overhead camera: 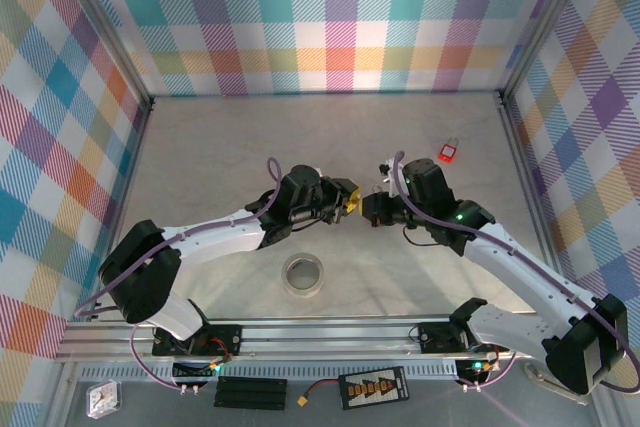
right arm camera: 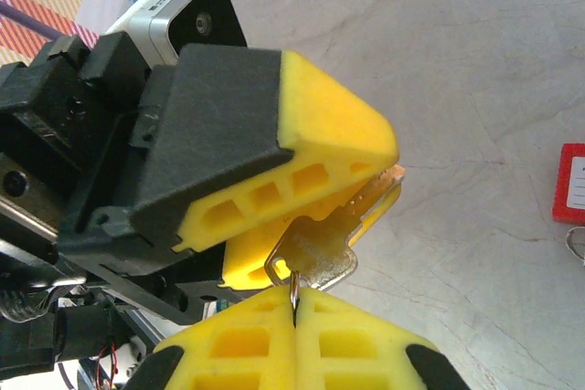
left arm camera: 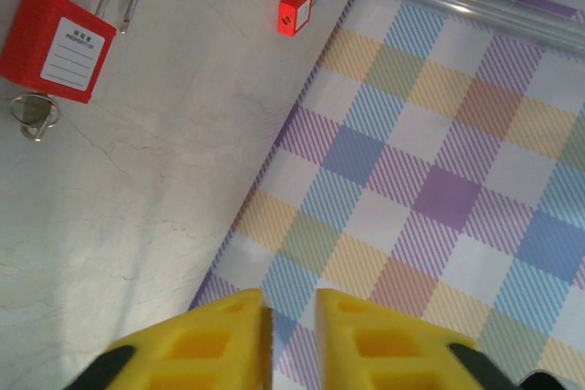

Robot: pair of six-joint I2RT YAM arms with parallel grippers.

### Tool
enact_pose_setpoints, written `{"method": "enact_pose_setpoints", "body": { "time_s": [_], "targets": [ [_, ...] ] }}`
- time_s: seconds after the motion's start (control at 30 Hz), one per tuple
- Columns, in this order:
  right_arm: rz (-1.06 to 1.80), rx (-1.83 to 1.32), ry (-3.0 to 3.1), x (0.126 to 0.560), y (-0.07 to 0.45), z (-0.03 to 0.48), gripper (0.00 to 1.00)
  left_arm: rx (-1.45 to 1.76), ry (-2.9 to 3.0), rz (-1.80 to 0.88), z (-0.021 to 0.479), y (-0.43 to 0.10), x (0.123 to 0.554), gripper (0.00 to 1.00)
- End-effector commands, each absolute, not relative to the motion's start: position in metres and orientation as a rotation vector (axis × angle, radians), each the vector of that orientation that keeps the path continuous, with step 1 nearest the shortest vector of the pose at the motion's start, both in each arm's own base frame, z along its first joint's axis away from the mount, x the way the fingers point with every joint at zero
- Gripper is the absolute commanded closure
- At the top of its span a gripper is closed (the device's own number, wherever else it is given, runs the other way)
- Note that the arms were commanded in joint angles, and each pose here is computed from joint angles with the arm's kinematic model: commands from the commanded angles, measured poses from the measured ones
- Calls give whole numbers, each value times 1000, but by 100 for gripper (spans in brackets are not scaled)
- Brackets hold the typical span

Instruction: Unlock with the key

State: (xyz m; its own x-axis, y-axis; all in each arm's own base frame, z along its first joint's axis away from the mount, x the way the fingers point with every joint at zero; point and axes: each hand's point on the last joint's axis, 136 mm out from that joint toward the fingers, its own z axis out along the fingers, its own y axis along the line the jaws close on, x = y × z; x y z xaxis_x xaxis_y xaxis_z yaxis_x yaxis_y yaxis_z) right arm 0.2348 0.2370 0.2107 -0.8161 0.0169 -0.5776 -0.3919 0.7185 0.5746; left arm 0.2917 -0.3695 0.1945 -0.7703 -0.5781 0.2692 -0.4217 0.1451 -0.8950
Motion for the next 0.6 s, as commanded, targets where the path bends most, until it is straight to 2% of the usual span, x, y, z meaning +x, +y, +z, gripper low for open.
{"method": "enact_pose_setpoints", "body": {
  "time_s": [0.0, 0.13, 0.23, 0.3, 0.4, 0.47, 0.53, 0.57],
  "targets": [
    [1003, -297, 2346, 235, 244, 212, 100, -947, 2253, -1706, 205, -369, 293, 86],
    [1010, -294, 2345, 236, 246, 213, 100, -932, 2257, -1706, 206, -369, 292, 100],
    [1016, -290, 2339, 236, 245, 216, 99, -861, 2268, -1690, 208, -367, 290, 100],
    [1025, -289, 2341, 235, 246, 219, 93, -804, 2261, -1690, 215, -366, 290, 100],
    [1070, -273, 2350, 234, 245, 229, 69, -620, 2261, -1688, 233, -368, 290, 100],
    [1109, -238, 2331, 237, 240, 245, 49, -432, 2272, -1645, 244, -368, 289, 100],
    [1145, -188, 2313, 242, 231, 260, 34, -224, 2257, -1615, 255, -370, 284, 100],
    [1159, -155, 2308, 246, 226, 267, 30, -59, 2235, -1602, 265, -373, 277, 100]
  ]
}}
